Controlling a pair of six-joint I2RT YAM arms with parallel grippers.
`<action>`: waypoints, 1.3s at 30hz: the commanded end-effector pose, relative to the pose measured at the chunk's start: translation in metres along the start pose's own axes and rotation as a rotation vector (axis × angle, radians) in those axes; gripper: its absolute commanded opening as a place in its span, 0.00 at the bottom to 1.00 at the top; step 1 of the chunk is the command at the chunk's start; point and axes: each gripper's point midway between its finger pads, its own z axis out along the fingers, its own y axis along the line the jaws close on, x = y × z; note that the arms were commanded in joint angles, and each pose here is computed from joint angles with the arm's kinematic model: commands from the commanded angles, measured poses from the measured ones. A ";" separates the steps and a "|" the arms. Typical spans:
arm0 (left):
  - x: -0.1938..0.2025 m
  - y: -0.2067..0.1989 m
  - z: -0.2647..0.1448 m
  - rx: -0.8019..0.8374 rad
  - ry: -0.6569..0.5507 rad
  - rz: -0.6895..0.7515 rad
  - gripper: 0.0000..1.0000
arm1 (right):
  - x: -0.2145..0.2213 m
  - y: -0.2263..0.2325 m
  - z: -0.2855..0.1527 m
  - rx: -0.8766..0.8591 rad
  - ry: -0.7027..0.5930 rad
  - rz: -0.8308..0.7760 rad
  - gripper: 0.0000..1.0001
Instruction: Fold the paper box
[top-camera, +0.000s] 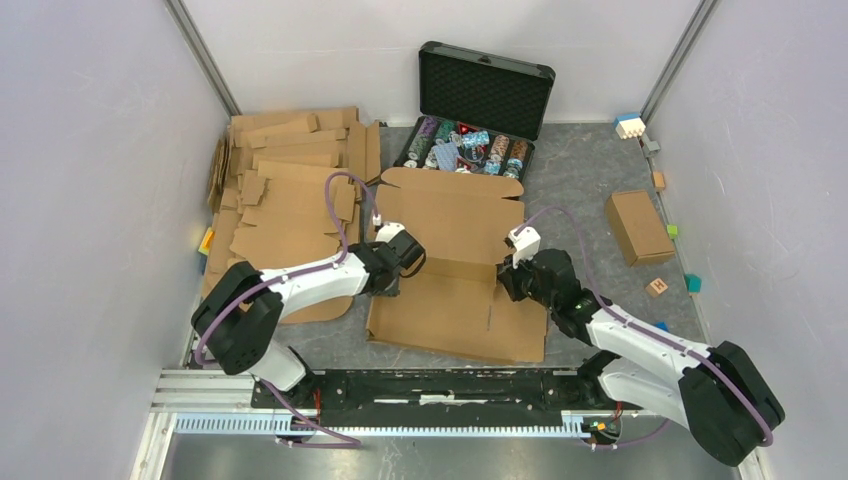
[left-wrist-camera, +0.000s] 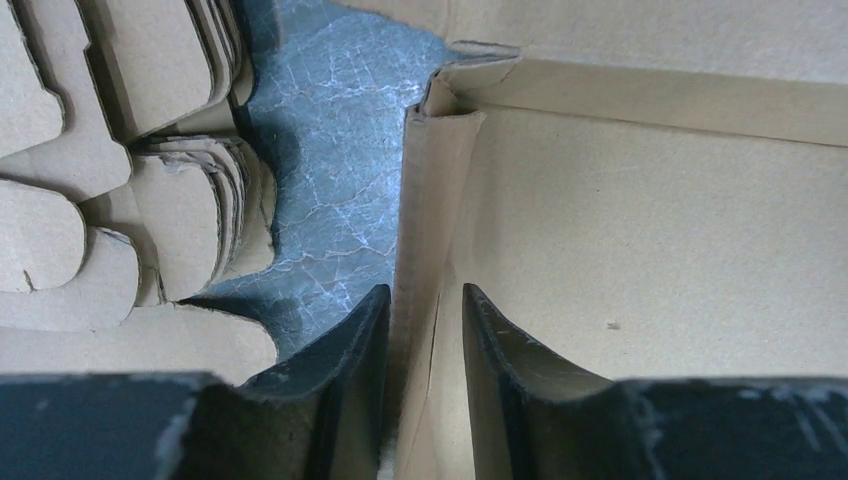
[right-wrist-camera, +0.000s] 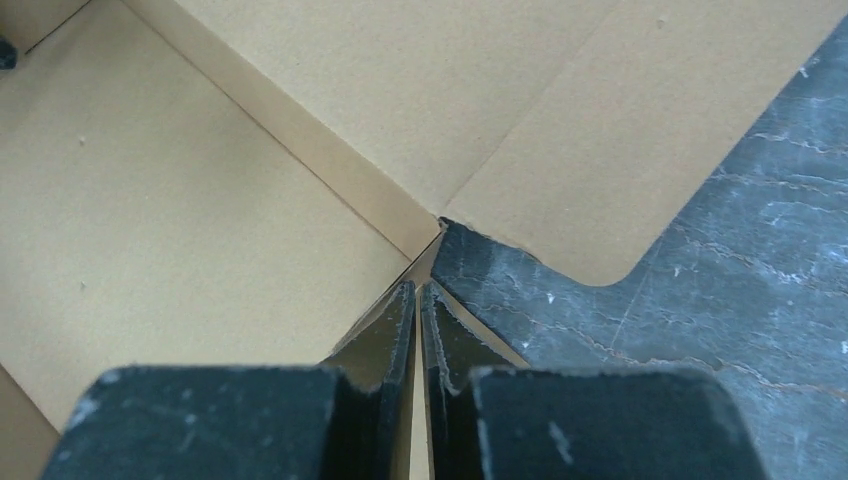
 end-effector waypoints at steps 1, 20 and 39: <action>-0.031 -0.010 -0.007 0.032 -0.079 -0.009 0.41 | -0.011 0.011 0.003 -0.065 -0.044 -0.016 0.10; -0.055 -0.008 0.019 0.047 -0.067 -0.018 0.53 | -0.008 0.022 0.007 -0.140 -0.070 -0.041 0.11; -0.062 -0.004 0.035 0.050 -0.084 -0.001 0.06 | -0.005 0.019 0.006 -0.127 -0.128 -0.032 0.07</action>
